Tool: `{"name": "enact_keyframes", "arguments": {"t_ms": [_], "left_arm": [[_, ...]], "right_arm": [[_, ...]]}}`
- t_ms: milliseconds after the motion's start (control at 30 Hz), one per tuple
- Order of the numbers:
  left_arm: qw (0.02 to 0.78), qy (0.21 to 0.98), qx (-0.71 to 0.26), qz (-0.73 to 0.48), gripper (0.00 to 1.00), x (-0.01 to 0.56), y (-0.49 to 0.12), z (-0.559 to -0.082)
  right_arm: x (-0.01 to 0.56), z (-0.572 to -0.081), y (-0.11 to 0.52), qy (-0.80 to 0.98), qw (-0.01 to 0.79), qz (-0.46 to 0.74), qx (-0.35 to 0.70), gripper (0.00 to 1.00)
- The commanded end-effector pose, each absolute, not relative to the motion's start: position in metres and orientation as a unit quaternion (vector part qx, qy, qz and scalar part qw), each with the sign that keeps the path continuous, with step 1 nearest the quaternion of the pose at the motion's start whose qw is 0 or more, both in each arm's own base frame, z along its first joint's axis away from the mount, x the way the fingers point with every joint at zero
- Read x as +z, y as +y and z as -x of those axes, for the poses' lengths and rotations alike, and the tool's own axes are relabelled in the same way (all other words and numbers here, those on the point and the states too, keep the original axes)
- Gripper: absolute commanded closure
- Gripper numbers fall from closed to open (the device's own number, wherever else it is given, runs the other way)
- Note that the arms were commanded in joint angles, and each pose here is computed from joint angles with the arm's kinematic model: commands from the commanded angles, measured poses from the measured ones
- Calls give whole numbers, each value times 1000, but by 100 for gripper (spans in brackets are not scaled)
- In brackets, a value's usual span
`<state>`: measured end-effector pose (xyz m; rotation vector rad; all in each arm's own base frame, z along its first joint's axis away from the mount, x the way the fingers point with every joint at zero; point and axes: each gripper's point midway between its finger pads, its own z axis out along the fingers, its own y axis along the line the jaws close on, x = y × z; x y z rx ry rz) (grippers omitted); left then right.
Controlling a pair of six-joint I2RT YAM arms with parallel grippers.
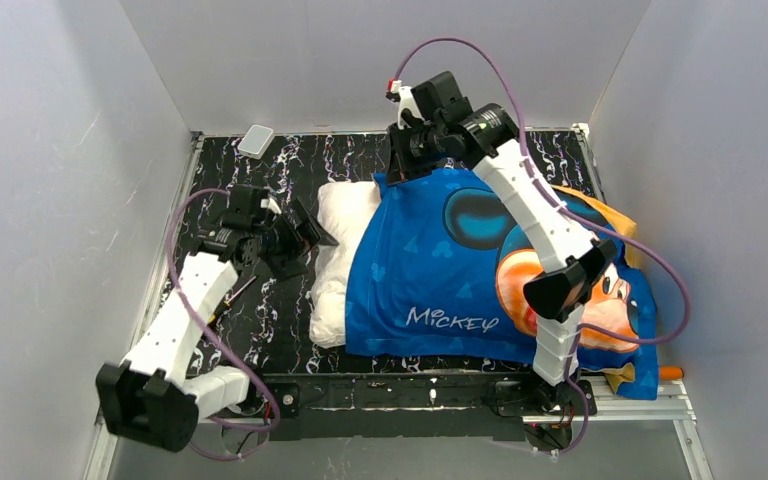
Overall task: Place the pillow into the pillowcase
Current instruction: Stuff the pillow into the pillowcase.
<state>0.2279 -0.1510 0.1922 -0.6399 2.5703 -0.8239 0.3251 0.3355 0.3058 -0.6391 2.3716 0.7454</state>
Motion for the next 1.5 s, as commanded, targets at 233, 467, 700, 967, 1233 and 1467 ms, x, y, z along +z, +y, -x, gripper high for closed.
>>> {"name": "enact_keyframes", "arguments": {"t_ms": [233,467,700,967,1233,1467], "left_arm": [[168,836,-506,131,44,220,-254,-310],[238,767,-587,101,86,295,-323,-294],[298,722,-615,109,100,325,-347,-305],[296,711,-630,96,100,323,-371,-303],[318,714,-603,157,100,302,-329,-274],[316,777,-474,269,100,262,-252,-241]], "right_arm": [[426,-277,389,751,315,263,517,99],[508,-247,434,628,272,266,679,99],[607,-176,441,445,239,292,812,99],[618,-156,437,400,194,298,845,99],[516,-250,435,622,278,214,700,97],[443,-277,411,742,266,207,580,65]]}}
